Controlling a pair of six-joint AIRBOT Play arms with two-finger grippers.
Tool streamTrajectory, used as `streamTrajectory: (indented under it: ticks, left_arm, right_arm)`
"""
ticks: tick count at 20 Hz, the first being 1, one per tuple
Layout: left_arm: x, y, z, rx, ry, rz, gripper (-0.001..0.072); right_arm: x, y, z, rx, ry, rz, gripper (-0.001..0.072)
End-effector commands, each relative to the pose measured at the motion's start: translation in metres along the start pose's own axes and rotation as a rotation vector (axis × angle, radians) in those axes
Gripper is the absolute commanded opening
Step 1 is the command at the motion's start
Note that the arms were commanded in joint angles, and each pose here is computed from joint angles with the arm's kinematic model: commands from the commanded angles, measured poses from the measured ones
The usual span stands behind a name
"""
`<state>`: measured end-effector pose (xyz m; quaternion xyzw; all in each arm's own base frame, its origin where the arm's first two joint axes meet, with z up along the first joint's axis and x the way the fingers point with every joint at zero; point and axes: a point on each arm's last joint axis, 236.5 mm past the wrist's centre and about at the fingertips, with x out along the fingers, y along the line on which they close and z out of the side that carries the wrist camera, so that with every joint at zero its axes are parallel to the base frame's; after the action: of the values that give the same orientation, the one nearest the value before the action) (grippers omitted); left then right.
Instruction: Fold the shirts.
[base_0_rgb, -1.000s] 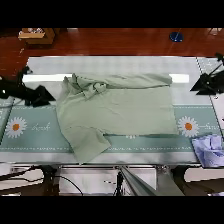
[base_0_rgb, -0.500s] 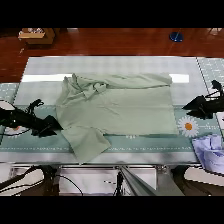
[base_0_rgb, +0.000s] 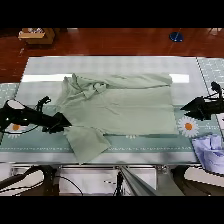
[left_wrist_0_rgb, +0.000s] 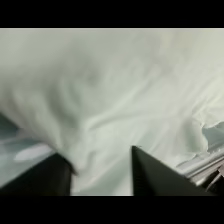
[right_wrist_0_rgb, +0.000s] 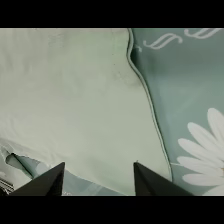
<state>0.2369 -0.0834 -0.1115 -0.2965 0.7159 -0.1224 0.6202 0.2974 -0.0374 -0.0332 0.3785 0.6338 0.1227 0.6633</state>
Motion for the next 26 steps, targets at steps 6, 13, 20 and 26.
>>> streamTrajectory:
  ticks: [6,13,20,26]
  left_arm:
    - [0.014,-0.002,0.004,0.052,0.001,0.018,0.0033]
    - [0.012,-0.002,-0.002,0.06,0.023,0.005,0.0034]
    - [0.012,-0.004,-0.004,0.069,0.035,0.0,0.0033]
    - [-0.005,-0.022,0.012,0.136,-0.022,-0.028,0.0033]
  right_arm:
    - [0.001,-0.032,-0.036,0.03,0.099,-0.107,0.0507]
    - [0.021,-0.061,-0.073,0.185,0.053,-0.078,0.0525]
    - [0.058,-0.065,-0.073,0.288,-0.041,-0.015,0.0522]
    - [0.054,-0.023,-0.041,0.24,-0.167,0.183,0.0025]
